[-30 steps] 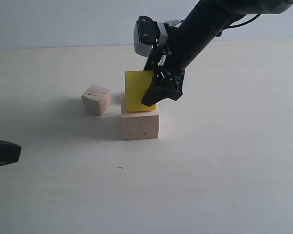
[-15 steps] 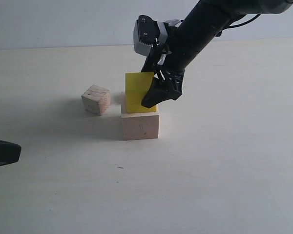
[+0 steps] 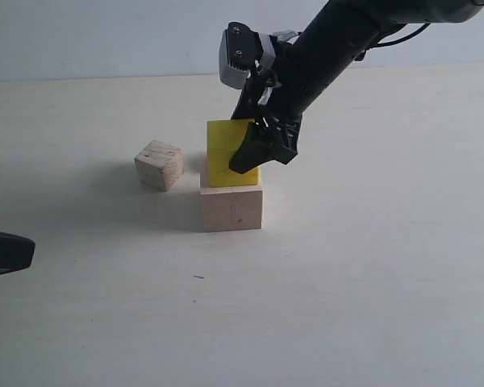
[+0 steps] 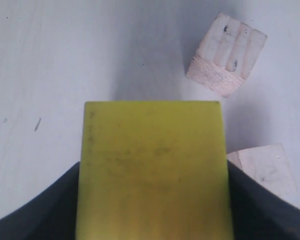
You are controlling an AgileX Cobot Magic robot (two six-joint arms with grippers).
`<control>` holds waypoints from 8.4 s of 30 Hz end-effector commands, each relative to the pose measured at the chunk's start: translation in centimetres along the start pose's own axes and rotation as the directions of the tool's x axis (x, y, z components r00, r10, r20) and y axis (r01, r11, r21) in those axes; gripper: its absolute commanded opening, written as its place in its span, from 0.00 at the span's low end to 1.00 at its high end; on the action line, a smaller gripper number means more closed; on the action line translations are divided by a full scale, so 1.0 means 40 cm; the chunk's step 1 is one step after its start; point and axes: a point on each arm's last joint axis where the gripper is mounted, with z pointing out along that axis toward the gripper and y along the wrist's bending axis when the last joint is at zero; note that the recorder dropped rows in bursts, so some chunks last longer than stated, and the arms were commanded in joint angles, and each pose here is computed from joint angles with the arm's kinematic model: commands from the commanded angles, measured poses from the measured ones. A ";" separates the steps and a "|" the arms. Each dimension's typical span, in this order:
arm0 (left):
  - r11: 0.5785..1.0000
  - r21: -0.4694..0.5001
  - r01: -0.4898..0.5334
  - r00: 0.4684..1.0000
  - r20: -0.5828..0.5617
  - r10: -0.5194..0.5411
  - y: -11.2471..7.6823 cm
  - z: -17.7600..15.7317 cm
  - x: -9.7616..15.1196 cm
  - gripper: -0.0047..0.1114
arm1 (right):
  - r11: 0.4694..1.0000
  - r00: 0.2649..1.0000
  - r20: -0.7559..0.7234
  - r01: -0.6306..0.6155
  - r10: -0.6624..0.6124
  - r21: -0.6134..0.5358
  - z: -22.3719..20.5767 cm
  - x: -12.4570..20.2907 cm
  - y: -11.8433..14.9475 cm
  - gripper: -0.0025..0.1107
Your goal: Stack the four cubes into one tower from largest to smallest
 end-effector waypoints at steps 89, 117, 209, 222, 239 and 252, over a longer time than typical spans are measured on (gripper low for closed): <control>1.000 0.007 -0.006 1.000 0.005 0.006 -0.003 0.000 -0.005 0.04 | 0.997 0.996 0.055 0.075 -0.077 0.022 -0.019 -0.015 0.017 0.57; 1.000 0.007 -0.006 1.000 0.005 0.006 -0.003 0.000 -0.005 0.04 | 0.997 0.996 0.069 0.061 -0.064 0.038 -0.019 -0.018 0.014 0.67; 0.990 -0.106 0.091 0.930 0.363 -0.046 0.157 0.080 -0.198 0.32 | 0.520 0.631 0.500 -0.774 0.593 0.360 -0.490 -0.024 0.518 0.02; 0.970 -0.194 -0.143 0.982 0.091 0.164 0.196 0.362 -0.313 0.66 | 0.518 0.636 0.500 -0.771 0.588 0.371 -0.531 -0.018 0.589 0.02; 0.967 -0.214 -0.135 0.991 -0.044 0.129 0.280 0.526 -0.270 0.68 | 0.491 0.643 0.480 -0.765 0.596 0.417 -0.541 -0.005 0.601 0.02; 0.958 -0.244 -0.153 0.986 -0.103 0.132 0.313 0.586 -0.242 0.68 | 0.478 0.632 0.481 -0.774 0.607 0.414 -0.541 -0.003 0.601 0.02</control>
